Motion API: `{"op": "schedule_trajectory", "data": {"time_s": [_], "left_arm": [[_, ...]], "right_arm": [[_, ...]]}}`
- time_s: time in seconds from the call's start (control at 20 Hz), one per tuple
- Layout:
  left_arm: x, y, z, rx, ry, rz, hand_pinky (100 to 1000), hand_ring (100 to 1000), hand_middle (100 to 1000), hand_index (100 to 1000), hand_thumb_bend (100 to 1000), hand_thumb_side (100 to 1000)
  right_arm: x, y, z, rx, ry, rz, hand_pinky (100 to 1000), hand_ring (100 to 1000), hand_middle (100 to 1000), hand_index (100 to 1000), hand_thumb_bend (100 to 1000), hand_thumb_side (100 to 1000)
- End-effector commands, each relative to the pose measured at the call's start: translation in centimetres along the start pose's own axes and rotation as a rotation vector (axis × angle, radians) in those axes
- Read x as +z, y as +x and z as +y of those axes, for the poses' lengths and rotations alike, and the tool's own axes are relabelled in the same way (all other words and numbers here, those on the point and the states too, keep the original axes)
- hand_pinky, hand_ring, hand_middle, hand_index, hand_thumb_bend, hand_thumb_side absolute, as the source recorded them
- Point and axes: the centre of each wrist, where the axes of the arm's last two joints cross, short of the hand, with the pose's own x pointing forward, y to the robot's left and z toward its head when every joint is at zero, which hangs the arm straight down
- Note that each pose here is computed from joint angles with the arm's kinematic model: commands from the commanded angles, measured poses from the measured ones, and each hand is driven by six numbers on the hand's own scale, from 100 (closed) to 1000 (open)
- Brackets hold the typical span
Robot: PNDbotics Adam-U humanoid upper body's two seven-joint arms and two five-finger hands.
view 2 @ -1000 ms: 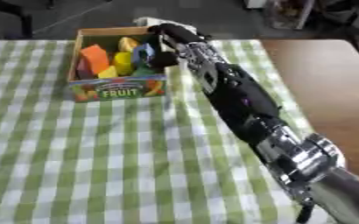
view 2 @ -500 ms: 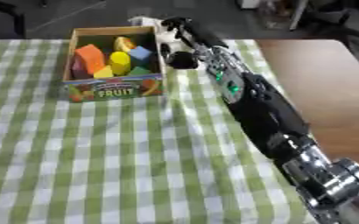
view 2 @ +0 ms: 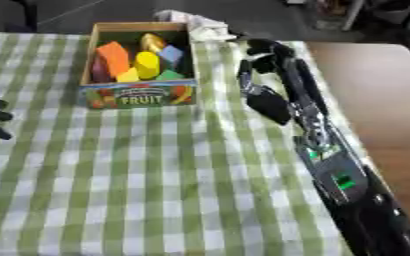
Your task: Pick up objects on the table and place them in the box.
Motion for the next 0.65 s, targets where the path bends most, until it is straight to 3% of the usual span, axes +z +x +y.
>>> {"op": "schedule_trajectory", "data": {"time_s": [0.05,0.35,0.65], "left_arm": [[-0.1,0.2,0.3,-0.012,0.016,-0.013,516,649,642,800,100,751],[0.2,-0.5,0.1,0.003,0.024,0.01,516,650,641,798,100,756],[0.3,-1.0,-0.2,0.019,0.013,0.02,516,655,643,795,100,759]], "right_arm": [[1.2,0.5,-0.1,-0.052,-0.069,-0.016,684,652,675,787,100,447],[3.7,-1.1,0.6,-0.102,-0.134,0.057,675,637,657,781,100,467],[4.5,-1.7,0.8,-0.122,-0.172,0.091,671,628,647,781,100,467]]}}
